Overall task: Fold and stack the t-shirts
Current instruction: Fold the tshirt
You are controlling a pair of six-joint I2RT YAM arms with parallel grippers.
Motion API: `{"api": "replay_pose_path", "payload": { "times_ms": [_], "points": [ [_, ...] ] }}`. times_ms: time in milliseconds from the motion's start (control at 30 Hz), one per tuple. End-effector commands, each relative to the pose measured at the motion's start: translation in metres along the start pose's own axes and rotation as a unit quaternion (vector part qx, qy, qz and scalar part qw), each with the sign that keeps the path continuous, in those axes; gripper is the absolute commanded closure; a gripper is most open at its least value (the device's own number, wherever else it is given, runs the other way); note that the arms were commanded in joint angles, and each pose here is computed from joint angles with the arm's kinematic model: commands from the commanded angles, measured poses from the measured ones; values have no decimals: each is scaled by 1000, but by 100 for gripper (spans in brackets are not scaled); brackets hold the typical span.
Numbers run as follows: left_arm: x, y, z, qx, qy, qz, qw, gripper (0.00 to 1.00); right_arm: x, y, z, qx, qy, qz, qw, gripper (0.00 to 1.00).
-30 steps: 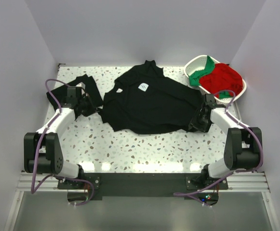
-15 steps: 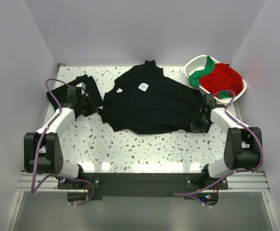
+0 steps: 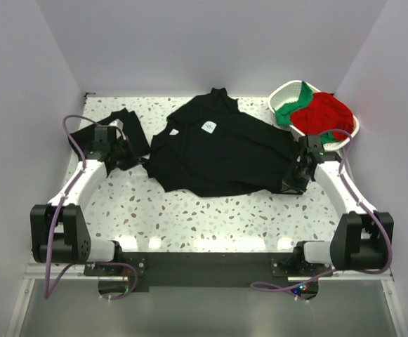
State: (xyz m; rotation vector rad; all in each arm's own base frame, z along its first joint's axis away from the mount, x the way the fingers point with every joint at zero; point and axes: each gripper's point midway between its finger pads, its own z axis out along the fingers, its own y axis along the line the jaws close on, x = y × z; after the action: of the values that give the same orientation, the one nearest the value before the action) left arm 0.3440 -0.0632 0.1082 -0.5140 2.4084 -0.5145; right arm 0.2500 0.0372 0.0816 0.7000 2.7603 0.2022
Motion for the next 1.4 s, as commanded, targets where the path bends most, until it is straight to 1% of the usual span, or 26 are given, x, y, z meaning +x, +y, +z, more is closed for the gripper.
{"api": "replay_pose_path", "payload": {
  "times_ms": [0,100,133,200,233,333,367,633,733,933,1033,1100,1200,1367],
  "points": [
    [-6,-13,-23,21,-13,-11,1000,100,18,-1,-31,-11,18,-2,1000,100],
    [3,-11,-36,16,-10,-18,1000,100,40,-9,-50,-11,34,9,999,100],
    [5,-10,-40,14,-12,-21,1000,100,44,-10,-58,-16,27,14,999,100],
    [11,-8,-50,11,-14,-24,1000,100,58,-15,-67,-14,41,19,999,100],
    [13,-8,-52,11,-13,-26,1000,100,62,-16,-74,-20,35,23,999,100],
    [22,-4,-63,2,-10,-34,999,100,78,-19,-82,-24,49,38,998,100],
    [25,-3,-70,-2,-11,-35,999,100,82,-21,-87,-28,45,42,998,100],
    [31,6,-113,-31,-53,-45,997,100,122,-42,-109,-9,77,44,996,100],
    [39,15,-123,-47,-59,-44,996,100,134,-52,-115,6,85,40,996,100],
    [65,27,-129,-61,-33,-48,996,100,154,-66,-117,24,104,35,994,100],
    [67,31,-130,-68,-37,-46,996,100,159,-70,-115,26,108,34,993,100],
    [69,31,-124,-63,-29,-41,997,100,161,-70,-112,24,112,33,993,100],
    [67,24,-115,-44,-18,-37,998,100,161,-65,-107,14,116,41,992,100],
    [50,11,-100,-24,-26,-18,999,100,153,-54,-98,-5,113,51,992,100]
  ]
}}
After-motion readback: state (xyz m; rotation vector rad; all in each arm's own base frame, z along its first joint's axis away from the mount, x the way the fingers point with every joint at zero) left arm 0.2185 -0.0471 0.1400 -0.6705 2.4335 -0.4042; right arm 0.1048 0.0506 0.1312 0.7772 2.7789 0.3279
